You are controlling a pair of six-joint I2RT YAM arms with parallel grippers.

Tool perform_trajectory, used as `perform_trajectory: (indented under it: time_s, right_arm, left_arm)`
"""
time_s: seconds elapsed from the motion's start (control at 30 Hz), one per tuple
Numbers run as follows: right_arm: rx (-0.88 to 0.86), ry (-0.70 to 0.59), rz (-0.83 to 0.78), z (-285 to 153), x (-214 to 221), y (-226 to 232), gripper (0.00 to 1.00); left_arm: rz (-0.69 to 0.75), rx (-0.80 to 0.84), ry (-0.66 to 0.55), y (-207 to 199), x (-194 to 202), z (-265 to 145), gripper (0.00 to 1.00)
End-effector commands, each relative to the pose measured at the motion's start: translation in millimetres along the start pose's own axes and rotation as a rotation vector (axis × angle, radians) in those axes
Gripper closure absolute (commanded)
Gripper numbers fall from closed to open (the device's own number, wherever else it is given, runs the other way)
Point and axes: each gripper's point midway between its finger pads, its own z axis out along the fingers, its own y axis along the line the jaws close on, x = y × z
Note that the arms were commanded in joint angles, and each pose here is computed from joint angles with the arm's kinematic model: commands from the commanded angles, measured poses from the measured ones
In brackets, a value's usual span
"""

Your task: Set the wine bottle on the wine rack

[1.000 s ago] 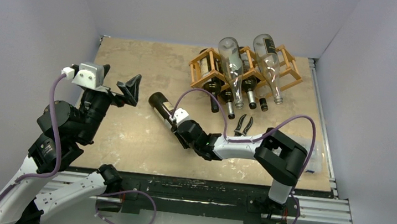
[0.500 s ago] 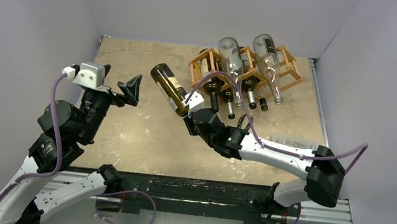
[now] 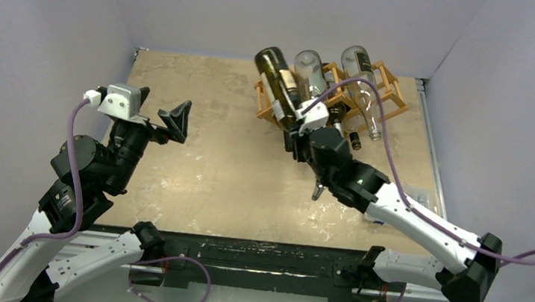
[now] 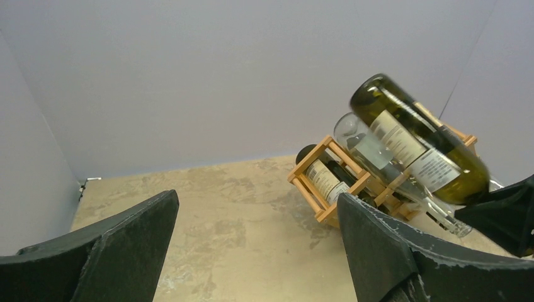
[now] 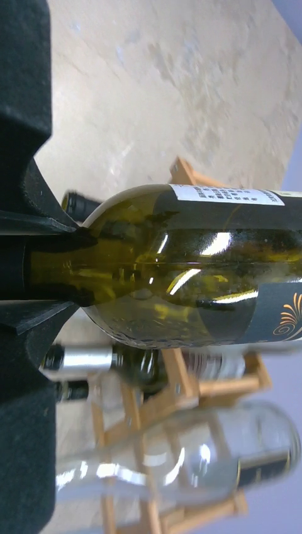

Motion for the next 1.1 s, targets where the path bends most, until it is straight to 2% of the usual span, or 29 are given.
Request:
perform_trajectory:
  time_s: [0.0, 0.4, 0.57, 0.67, 0.87, 1.07]
  right_arm:
    - [0.12, -0.23, 0.109, -43, -84, -51, 1.0]
    - [0.55, -0.126, 0.112, -69, -57, -158, 1.0]
    - [0.755, -0.112, 0.167, -97, -46, -216, 1.0]
    - [0.802, -0.081, 0.152, -104, -36, -234, 1.0]
    - [0.905, 0.076, 0.136, -104, 10, -259, 1.0]
    - [0.804, 0.267, 0.164, -75, 71, -251, 1.0]
  left_arm:
    - [-0.05, 0.014, -0.044, 0, -17, -4, 0.03]
    - [-0.049, 0.013, -0.041, 0, -16, -3, 0.03]
    - [-0.057, 0.031, -0.033, -6, -14, -1, 0.03]
    - [-0.066, 0.048, -0.028, -9, -13, -1, 0.03]
    - [-0.078, 0.057, -0.035, -10, -15, -3, 0.03]
    - [-0.095, 0.082, -0.036, -15, -16, -5, 0.03]
